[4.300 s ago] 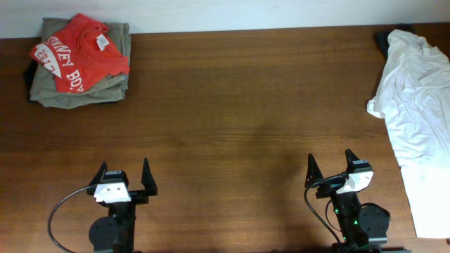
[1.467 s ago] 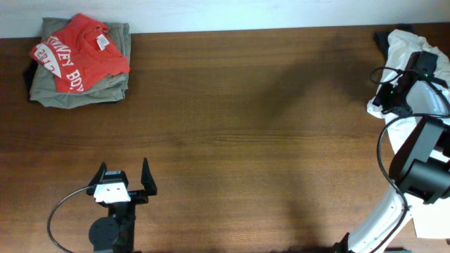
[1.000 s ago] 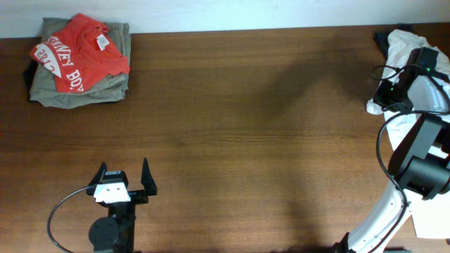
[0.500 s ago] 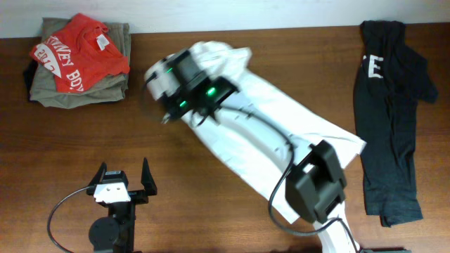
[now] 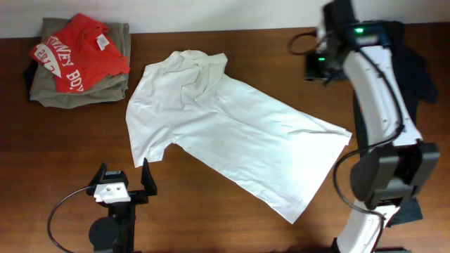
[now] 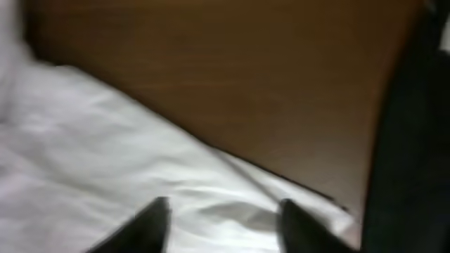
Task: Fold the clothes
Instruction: 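Release the T-shirt and raise the right gripper away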
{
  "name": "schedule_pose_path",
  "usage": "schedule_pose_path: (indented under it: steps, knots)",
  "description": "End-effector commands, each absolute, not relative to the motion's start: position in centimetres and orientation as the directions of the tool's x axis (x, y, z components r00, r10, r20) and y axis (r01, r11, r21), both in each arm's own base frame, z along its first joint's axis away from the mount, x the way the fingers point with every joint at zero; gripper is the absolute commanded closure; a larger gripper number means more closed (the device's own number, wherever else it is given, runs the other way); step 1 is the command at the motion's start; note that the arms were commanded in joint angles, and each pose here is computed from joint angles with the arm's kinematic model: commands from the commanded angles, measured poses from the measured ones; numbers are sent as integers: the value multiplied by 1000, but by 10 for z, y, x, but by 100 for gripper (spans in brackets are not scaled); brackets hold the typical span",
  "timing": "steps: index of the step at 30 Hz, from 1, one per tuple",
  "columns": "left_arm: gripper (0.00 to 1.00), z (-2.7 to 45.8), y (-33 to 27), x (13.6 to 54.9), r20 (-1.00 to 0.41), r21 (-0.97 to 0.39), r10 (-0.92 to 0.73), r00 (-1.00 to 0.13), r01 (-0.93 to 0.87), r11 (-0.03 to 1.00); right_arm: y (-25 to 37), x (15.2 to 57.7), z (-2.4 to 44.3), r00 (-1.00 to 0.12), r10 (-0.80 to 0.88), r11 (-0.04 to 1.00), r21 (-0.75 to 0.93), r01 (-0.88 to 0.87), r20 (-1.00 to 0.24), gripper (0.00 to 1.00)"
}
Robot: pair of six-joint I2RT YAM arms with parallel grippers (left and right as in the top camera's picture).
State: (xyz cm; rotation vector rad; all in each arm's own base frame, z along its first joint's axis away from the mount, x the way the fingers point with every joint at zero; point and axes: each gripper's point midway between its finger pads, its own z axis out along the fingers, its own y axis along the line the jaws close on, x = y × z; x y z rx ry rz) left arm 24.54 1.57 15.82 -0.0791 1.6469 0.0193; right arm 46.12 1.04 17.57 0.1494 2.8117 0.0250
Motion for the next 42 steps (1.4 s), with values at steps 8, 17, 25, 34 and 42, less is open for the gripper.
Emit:
schedule_pose_path:
  steps: [8, 17, 25, 34, 42]
  knots:
    - [1, 156, 15, 245, -996, -30, -35, -79, -60, 998, -121, 389, 18, -879, 470, 882, -1, 471, -77, 85]
    - [1, 156, 15, 245, -996, -30, -35, -79, -60, 998, -178, 348, -10, -758, 645, 749, -119, 652, -92, 84]
    - [1, 156, 15, 245, -996, -30, -35, -79, -60, 998, -260, 292, 3, -449, 884, 424, -180, 888, -131, 93]
    - [1, 156, 15, 245, -996, -30, -35, -79, -60, 998, -166, 414, 152, -725, 671, 712, 407, 572, -154, 8]
    - [1, 156, 15, 245, -996, -30, -35, -79, -60, 998, 1, 440, 137, -938, 304, 933, 253, 257, -167, 1]
